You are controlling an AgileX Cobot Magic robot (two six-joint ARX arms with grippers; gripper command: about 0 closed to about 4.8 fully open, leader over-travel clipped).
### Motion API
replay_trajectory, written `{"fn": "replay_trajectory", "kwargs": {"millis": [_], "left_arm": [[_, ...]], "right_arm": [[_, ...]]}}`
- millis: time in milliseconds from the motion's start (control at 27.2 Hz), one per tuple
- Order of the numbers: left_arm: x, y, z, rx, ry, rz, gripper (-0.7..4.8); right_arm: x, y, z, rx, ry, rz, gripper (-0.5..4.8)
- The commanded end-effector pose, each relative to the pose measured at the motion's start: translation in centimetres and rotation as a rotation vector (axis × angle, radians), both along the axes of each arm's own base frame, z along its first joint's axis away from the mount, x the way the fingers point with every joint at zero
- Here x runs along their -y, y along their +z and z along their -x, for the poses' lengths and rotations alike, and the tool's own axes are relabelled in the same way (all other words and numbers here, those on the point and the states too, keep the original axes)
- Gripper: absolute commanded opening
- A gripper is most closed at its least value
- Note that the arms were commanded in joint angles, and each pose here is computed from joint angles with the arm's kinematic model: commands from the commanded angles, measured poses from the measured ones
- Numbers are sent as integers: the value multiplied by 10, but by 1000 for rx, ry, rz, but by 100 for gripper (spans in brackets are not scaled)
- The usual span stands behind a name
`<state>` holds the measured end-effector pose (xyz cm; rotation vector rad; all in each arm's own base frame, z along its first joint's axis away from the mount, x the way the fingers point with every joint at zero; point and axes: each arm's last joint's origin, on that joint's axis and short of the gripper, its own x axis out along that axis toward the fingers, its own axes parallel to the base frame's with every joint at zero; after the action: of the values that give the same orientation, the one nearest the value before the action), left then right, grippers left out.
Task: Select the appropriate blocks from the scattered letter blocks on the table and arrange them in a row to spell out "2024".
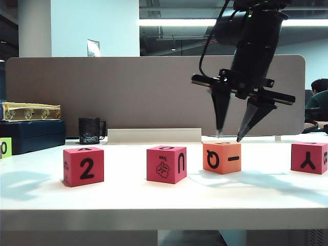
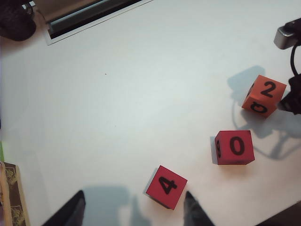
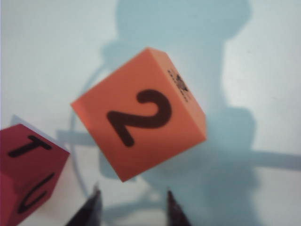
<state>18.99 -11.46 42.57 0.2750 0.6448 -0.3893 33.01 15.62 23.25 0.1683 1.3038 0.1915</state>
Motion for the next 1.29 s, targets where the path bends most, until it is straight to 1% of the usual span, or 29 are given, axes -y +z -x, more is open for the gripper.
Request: {"fn": "replay_trajectory", "kwargs": {"millis": [37, 110, 184, 294, 404, 551, 698, 845, 955, 992, 1102, 1286], "left_arm": [[-1, 2, 1, 9, -2, 3, 263], [-1, 2, 1, 9, -3, 2, 263], [-1, 2, 1, 12, -8, -3, 263], [-1, 2, 1, 16, -16, -13, 263], [-1, 2, 1, 17, -16, -13, 263], [-1, 2, 1, 16, -17, -14, 263], [-1, 2, 1, 17, -18, -17, 263], [-1, 2, 1, 17, -16, -18, 263], [-1, 2, 1, 17, -16, -18, 263], [-1, 2, 1, 17, -16, -19, 263], [-1, 2, 1, 17, -16, -19, 263], [-1, 2, 1, 23, -28, -31, 263]], "right_arm": [[0, 0, 1, 6, 25, 38, 81], [2, -1, 1, 8, 30, 72, 79], [3, -2, 1, 12, 27, 108, 47], [3, -3, 0, 23, 36, 132, 37], [2, -8, -3, 22, 36, 136, 7], [-1, -21, -8, 0, 39, 142, 7], [-3, -30, -13, 3, 39, 141, 6], [-5, -32, -19, 45, 55, 136, 6], [-3, -31, -23, 88, 39, 142, 6], [-2, -31, -25, 98, 34, 140, -2], [4, -31, -29, 111, 14, 135, -1], [13, -29, -41, 173, -20, 95, -1]]}}
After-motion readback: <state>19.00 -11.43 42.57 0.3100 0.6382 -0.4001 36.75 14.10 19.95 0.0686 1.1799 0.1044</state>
